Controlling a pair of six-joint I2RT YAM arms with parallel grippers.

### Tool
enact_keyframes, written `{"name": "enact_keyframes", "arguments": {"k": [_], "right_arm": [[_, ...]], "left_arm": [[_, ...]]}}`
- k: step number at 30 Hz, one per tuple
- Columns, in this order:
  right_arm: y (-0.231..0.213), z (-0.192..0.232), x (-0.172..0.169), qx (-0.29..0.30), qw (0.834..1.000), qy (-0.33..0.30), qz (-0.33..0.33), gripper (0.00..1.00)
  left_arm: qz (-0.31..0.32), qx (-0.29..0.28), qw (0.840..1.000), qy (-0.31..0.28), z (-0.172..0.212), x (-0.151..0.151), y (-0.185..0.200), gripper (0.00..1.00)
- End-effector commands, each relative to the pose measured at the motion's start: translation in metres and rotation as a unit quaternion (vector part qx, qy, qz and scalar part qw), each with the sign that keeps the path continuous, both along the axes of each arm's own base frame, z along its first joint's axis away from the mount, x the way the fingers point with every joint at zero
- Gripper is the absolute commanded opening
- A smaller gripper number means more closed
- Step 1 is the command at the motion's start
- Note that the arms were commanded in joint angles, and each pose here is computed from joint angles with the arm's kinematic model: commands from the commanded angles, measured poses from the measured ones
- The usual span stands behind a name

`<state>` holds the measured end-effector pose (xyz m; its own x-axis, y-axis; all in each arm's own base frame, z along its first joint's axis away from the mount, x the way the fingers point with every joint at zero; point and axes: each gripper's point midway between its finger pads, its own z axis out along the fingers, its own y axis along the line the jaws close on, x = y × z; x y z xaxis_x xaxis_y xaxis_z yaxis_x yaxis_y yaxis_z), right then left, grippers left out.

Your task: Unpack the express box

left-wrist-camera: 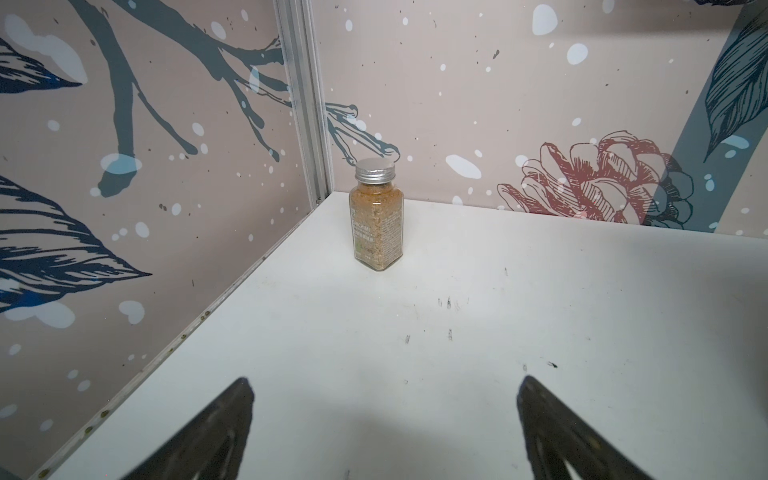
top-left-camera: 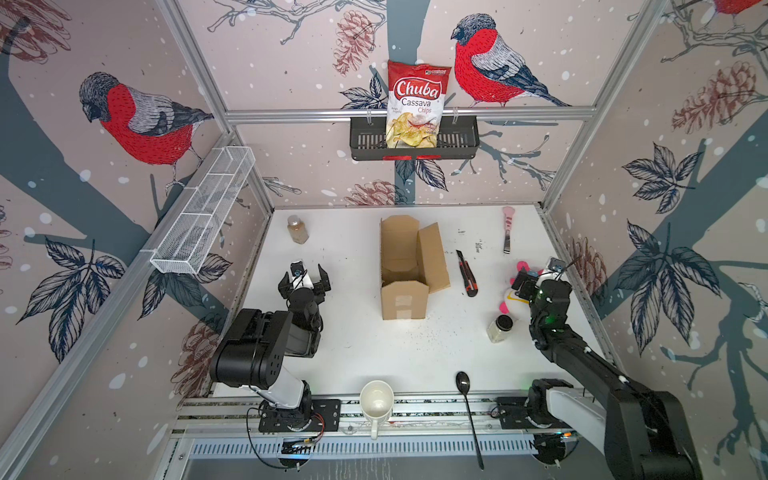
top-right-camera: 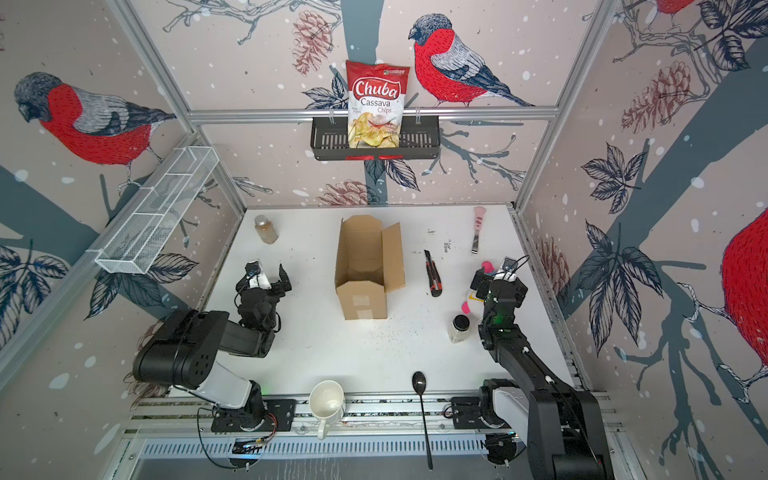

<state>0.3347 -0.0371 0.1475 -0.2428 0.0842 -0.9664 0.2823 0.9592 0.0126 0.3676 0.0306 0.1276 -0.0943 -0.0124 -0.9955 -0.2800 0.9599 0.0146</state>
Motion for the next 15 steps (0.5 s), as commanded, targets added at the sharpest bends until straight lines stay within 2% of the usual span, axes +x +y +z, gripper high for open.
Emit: {"name": "enact_keyframes", "arguments": {"k": [1,15], "right_arm": [[0.008,0.024,0.009,-0.007,0.997,-0.066,0.029,1.00],[0.020,0.002,0.027,-0.002,0.994,-0.078,0.073,0.99]], "left_arm": [[0.004,0.000,1.000,-0.009,0.005,0.001,0.002,0.98],[0.005,0.000,1.000,-0.008,0.004,0.001,0.002,0.98]]}}
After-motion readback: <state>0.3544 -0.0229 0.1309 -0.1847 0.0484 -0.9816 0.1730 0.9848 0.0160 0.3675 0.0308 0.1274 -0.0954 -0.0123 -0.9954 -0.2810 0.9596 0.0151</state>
